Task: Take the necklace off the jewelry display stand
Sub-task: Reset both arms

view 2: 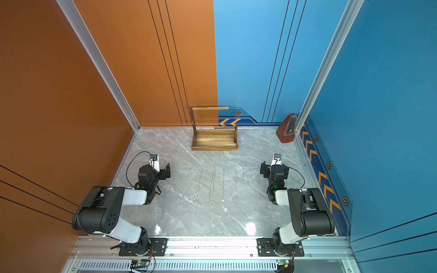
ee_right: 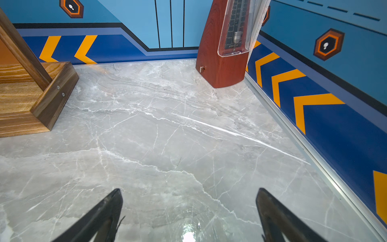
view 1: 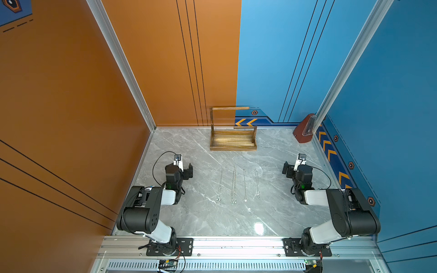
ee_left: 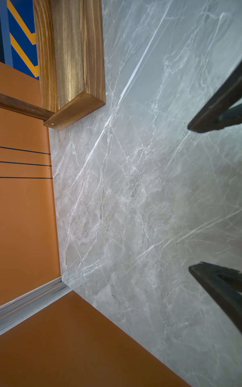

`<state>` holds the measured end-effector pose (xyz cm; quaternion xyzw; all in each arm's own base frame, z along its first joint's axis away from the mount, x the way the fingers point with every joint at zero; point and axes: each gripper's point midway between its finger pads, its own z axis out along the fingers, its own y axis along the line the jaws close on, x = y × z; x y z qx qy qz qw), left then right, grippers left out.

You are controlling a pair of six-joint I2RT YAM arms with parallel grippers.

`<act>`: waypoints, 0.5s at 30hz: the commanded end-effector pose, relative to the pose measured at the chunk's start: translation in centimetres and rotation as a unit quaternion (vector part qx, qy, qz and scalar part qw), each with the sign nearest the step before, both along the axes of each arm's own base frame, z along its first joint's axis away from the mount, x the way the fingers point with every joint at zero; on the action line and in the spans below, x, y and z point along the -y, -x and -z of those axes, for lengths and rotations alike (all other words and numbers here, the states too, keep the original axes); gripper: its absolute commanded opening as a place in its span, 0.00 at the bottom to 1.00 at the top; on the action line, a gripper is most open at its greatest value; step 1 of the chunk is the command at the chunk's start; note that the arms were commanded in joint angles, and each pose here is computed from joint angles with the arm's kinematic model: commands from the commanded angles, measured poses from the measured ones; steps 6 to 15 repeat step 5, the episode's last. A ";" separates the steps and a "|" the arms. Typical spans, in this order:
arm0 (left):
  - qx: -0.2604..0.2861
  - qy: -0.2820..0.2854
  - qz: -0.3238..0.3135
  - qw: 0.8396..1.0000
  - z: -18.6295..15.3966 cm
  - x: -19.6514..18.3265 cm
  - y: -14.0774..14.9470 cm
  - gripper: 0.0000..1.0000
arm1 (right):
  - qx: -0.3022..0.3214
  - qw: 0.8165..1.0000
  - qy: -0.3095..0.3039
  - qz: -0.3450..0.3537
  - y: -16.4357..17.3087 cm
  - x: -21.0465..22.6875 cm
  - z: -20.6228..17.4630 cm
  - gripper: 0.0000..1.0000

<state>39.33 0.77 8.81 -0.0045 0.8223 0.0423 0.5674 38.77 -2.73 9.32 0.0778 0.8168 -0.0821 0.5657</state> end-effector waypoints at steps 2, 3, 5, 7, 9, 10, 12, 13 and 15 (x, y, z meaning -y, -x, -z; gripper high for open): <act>-0.005 0.018 0.018 1.000 0.1 0.5 -0.4 0.98 | -0.005 1.000 -0.008 -0.004 -0.1 -0.2 0.1 1.00; -0.005 0.018 0.018 1.000 0.1 0.5 -0.3 0.98 | -0.005 1.000 -0.008 -0.004 -0.1 -0.2 0.2 1.00; -0.003 0.015 0.020 1.000 0.0 0.7 -0.2 0.98 | -0.004 1.000 -0.008 -0.004 -0.1 -0.2 0.1 1.00; -0.003 0.015 0.020 1.000 0.0 0.7 -0.2 0.98 | -0.004 1.000 -0.008 -0.004 -0.1 -0.2 0.1 1.00; -0.003 0.015 0.020 1.000 0.0 0.7 -0.2 0.98 | -0.004 1.000 -0.008 -0.004 -0.1 -0.2 0.1 1.00; -0.003 0.015 0.020 1.000 0.0 0.7 -0.2 0.98 | -0.004 1.000 -0.008 -0.004 -0.1 -0.2 0.1 1.00; -0.003 0.015 0.020 1.000 0.0 0.7 -0.2 0.98 | -0.004 1.000 -0.008 -0.004 -0.1 -0.2 0.1 1.00; -0.003 0.015 0.020 1.000 0.0 0.7 -0.2 0.98 | -0.004 1.000 -0.008 -0.004 -0.1 -0.2 0.1 1.00; -0.003 0.015 0.020 1.000 0.0 0.7 -0.2 0.98 | -0.004 1.000 -0.008 -0.004 -0.1 -0.2 0.1 1.00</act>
